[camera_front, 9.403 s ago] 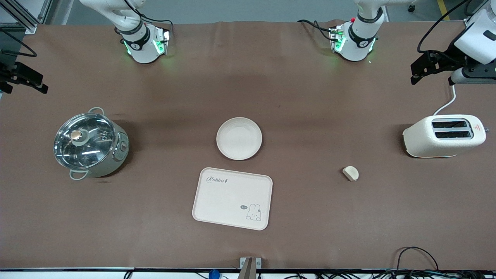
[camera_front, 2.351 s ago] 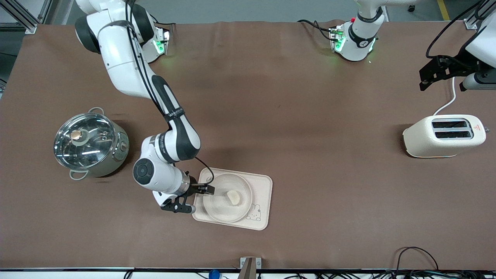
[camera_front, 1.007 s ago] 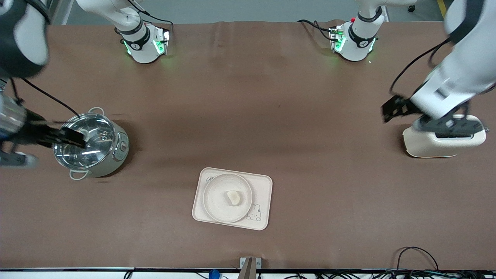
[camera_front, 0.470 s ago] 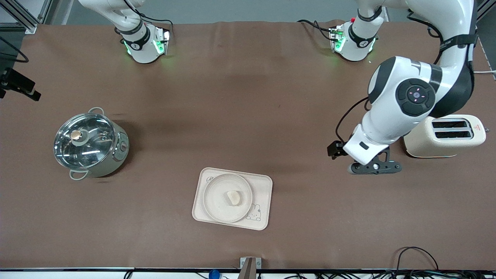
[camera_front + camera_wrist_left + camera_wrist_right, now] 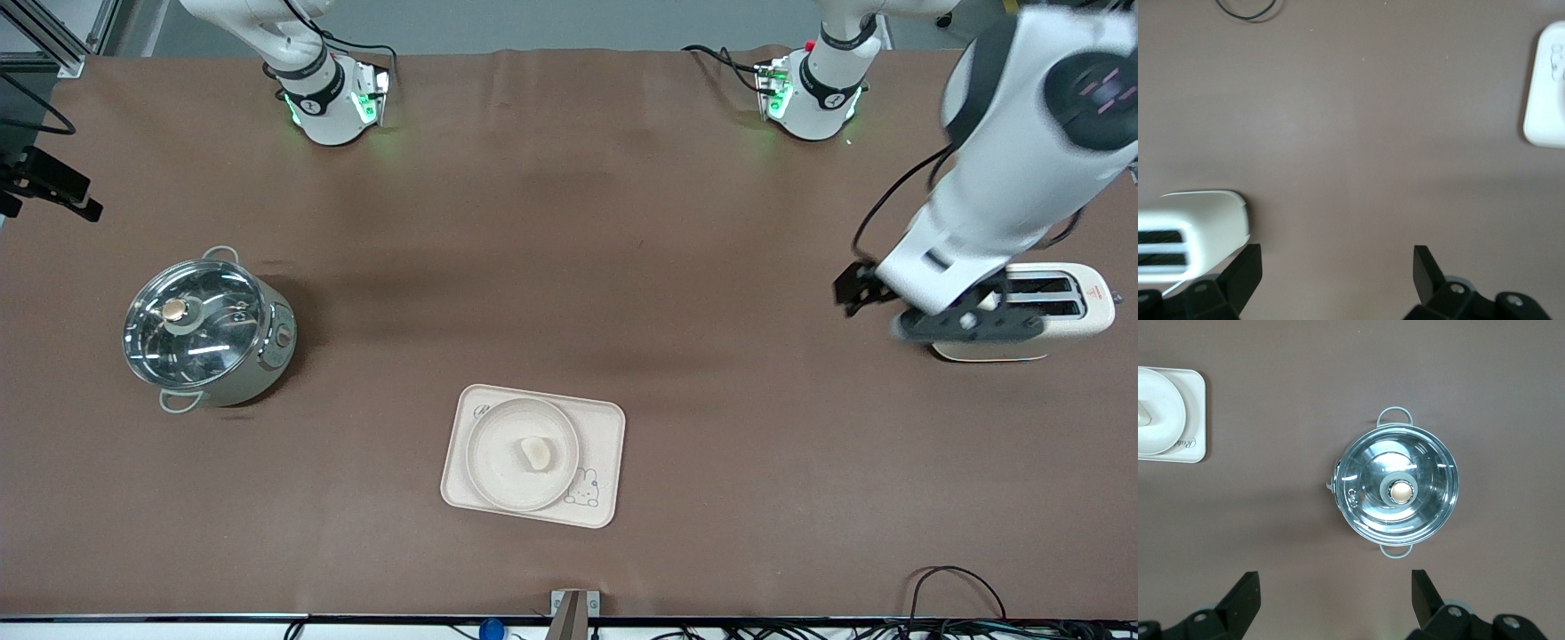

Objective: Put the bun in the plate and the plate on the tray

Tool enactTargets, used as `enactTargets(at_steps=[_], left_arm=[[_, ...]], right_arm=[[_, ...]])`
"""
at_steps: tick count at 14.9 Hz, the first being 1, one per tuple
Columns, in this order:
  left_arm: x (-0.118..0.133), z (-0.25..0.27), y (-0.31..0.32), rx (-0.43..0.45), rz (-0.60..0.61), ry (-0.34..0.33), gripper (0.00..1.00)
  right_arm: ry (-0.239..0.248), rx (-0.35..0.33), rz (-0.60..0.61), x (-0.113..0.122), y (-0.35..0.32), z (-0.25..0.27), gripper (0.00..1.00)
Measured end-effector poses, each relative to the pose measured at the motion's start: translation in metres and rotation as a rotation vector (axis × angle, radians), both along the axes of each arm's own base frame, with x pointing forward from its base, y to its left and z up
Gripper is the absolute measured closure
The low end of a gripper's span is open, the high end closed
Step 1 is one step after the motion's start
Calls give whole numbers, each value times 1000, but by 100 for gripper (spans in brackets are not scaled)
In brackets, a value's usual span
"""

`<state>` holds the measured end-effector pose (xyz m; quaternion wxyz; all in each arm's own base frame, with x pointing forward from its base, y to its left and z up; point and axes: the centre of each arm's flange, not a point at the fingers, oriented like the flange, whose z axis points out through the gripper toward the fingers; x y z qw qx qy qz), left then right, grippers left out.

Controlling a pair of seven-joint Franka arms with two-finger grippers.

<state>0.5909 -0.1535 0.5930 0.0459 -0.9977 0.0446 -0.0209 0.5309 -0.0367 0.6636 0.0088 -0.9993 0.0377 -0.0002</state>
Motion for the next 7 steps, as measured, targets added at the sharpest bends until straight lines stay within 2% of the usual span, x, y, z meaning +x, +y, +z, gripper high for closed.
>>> enactTargets(at_steps=[3, 7], left_arm=[[-33, 43, 22, -37, -22, -5, 0], [-68, 63, 35, -74, -21, -14, 0]], right_arm=[[1, -2, 6, 0, 2, -1, 0], [2, -26, 23, 0, 0, -1, 0]])
